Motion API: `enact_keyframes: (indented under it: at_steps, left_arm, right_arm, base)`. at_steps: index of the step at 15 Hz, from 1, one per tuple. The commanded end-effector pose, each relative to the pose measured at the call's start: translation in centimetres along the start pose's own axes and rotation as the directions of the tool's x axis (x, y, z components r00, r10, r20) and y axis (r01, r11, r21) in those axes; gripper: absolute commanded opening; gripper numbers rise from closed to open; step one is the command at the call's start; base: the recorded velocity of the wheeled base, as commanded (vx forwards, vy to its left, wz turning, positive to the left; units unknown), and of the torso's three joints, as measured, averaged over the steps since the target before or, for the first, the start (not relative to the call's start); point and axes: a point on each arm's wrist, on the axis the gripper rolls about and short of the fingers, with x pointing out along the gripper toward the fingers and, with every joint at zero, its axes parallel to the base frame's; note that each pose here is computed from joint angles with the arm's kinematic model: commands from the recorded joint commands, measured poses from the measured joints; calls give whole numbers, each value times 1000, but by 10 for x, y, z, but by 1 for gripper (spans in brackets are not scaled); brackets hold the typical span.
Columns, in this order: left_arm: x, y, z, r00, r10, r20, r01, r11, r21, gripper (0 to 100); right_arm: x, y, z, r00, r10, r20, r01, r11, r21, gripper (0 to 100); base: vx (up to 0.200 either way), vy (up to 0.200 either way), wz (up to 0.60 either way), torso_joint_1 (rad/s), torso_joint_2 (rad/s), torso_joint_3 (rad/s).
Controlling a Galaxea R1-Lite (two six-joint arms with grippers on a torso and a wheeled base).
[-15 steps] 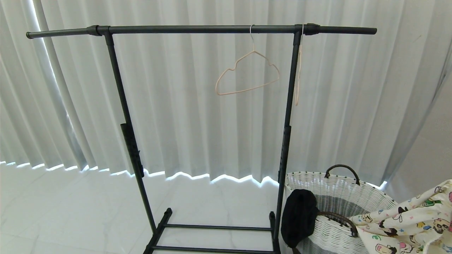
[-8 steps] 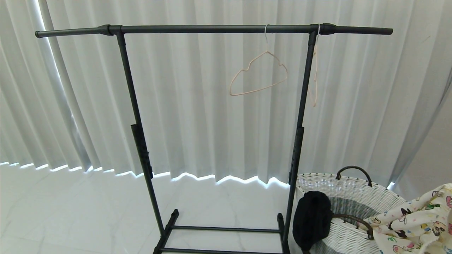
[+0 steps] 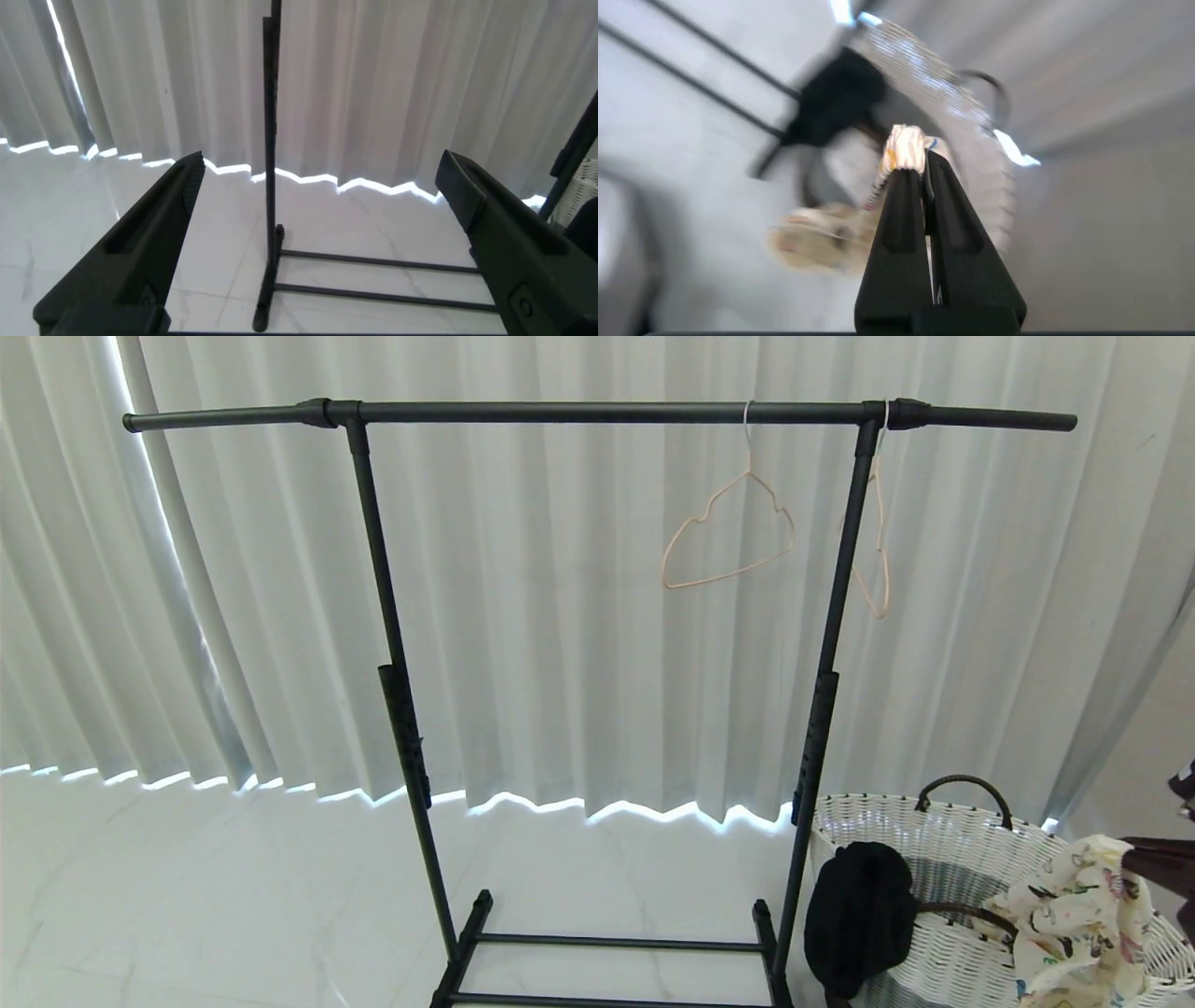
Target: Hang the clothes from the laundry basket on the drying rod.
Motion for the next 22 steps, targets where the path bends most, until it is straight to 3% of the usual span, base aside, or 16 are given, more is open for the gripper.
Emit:
enact_keyframes:
  at_steps: [1,3,8,9,10,11,12,13,14,15,17,20,21,22]
  left_arm:
    - [0,0,0,1000,0,0,0,1000,5,100]
    - [0,0,0,1000,-9,0,9,997,73,100]
    - [-1,-1,3,999,-29,13,28,995,101,100]
    - [-3,-2,29,990,-134,50,129,986,103,100]
    - [3,-2,64,976,-213,36,211,976,47,100]
    - [14,-3,97,973,-229,33,230,973,0,100]
    - [38,-4,133,970,-242,-11,241,970,-27,100]
    - [58,-7,151,963,-267,-47,265,964,-32,100]
    - [74,-11,161,942,-327,-83,324,945,-39,100]
    - [90,-21,167,897,-423,-124,421,906,-48,100]
    - [125,-44,171,828,-527,-191,525,848,-66,100]
    - [207,-87,161,814,-553,-177,552,832,-59,100]
    - [216,-107,147,776,-592,-219,594,802,-64,100]
    - [214,-124,131,722,-632,-282,641,764,-72,100]
  right_arm:
    - [14,27,4,984,175,-17,-174,985,17,0]
    - [21,40,3,968,247,-44,-246,969,22,0]
    - [32,62,18,933,357,-55,-352,933,81,0]
    - [30,67,16,924,379,-58,-373,924,86,0]
    - [29,70,15,918,392,-60,-386,917,98,0]
    - [29,72,15,915,399,-56,-392,914,105,0]
    - [29,72,19,914,402,-43,-397,912,102,0]
    - [29,72,22,916,399,-31,-394,913,100,0]
    - [31,72,27,918,396,-26,-392,915,98,0]
    - [32,71,34,920,392,-11,-389,916,97,0]
    - [32,68,50,923,383,29,-384,918,98,0]
    - [28,62,64,934,349,77,-355,930,99,0]
    - [28,63,65,933,350,79,-357,929,96,0]
    - [27,64,66,932,352,83,-359,929,91,0]
  base:
    - [0,0,0,0,0,0]
    - [0,0,0,0,0,0]
    - [0,0,0,0,0,0]
    - [0,0,0,0,0,0]
    - [0,0,0,0,0,0]
    - [0,0,0,0,0,0]
    - [0,0,0,0,0,0]
    - [0,0,0,0,0,0]
    - [0,0,0,0,0,0]
    - [0,0,0,0,0,0]
    - [0,0,0,0,0,0]
    - [0,0,0,0,0,0]
    - [0,0,0,0,0,0]
    - [0,0,0,0,0,0]
